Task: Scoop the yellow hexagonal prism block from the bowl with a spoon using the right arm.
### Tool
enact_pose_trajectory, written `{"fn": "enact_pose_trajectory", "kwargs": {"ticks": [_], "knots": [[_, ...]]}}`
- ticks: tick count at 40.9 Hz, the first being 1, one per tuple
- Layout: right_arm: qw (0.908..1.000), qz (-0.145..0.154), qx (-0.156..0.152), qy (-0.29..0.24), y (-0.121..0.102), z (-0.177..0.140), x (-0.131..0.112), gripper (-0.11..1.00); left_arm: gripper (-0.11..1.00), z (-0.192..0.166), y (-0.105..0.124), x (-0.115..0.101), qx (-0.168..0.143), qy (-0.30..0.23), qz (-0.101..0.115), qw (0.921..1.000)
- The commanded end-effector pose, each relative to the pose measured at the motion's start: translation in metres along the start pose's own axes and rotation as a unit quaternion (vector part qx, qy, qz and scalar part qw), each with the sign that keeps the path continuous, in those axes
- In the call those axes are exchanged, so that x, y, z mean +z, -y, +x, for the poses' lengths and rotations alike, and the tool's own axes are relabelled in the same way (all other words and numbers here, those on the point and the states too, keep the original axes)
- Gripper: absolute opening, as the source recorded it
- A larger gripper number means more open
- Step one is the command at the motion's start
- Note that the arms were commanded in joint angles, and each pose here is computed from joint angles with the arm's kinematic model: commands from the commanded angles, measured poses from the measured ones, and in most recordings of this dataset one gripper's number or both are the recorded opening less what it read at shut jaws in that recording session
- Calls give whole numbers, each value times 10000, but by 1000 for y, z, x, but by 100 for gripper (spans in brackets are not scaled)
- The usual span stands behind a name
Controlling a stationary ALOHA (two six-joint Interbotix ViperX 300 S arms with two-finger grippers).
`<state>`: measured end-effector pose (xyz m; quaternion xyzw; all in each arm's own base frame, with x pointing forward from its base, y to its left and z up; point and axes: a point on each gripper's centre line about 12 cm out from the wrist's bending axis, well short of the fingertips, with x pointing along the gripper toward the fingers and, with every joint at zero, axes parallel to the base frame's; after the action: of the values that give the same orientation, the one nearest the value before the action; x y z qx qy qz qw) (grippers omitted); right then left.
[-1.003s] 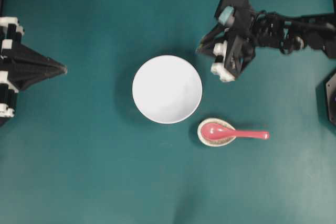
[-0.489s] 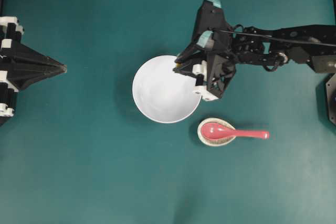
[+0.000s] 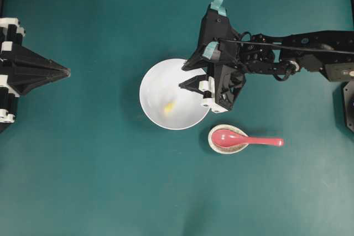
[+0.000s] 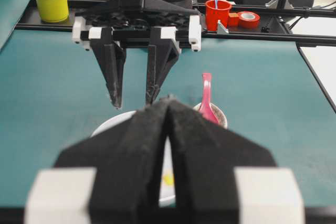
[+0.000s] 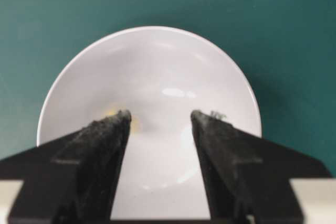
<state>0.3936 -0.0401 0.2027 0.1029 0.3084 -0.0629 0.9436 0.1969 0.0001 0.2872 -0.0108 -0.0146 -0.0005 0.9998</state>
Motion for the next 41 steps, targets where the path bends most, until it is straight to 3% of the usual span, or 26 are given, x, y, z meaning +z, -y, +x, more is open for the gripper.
{"fn": "enact_pose_trajectory", "kwargs": {"ticks": [1, 18, 31, 41], "knots": [[9999, -16, 64, 101, -5, -7, 9, 55, -1, 2, 1, 12, -13, 161, 0, 9999], [9977, -178, 494, -432, -36, -41, -44, 55, -1, 2, 1, 11, -15, 161, 0, 9999], [9968, 101, 656, 456, -42, -87, -85, 55, -1, 3, 1, 11, -15, 138, -1, 9999], [9935, 166, 694, 891, -42, -93, -113, 55, -1, 3, 1, 11, -13, 145, -16, 9999]]}}
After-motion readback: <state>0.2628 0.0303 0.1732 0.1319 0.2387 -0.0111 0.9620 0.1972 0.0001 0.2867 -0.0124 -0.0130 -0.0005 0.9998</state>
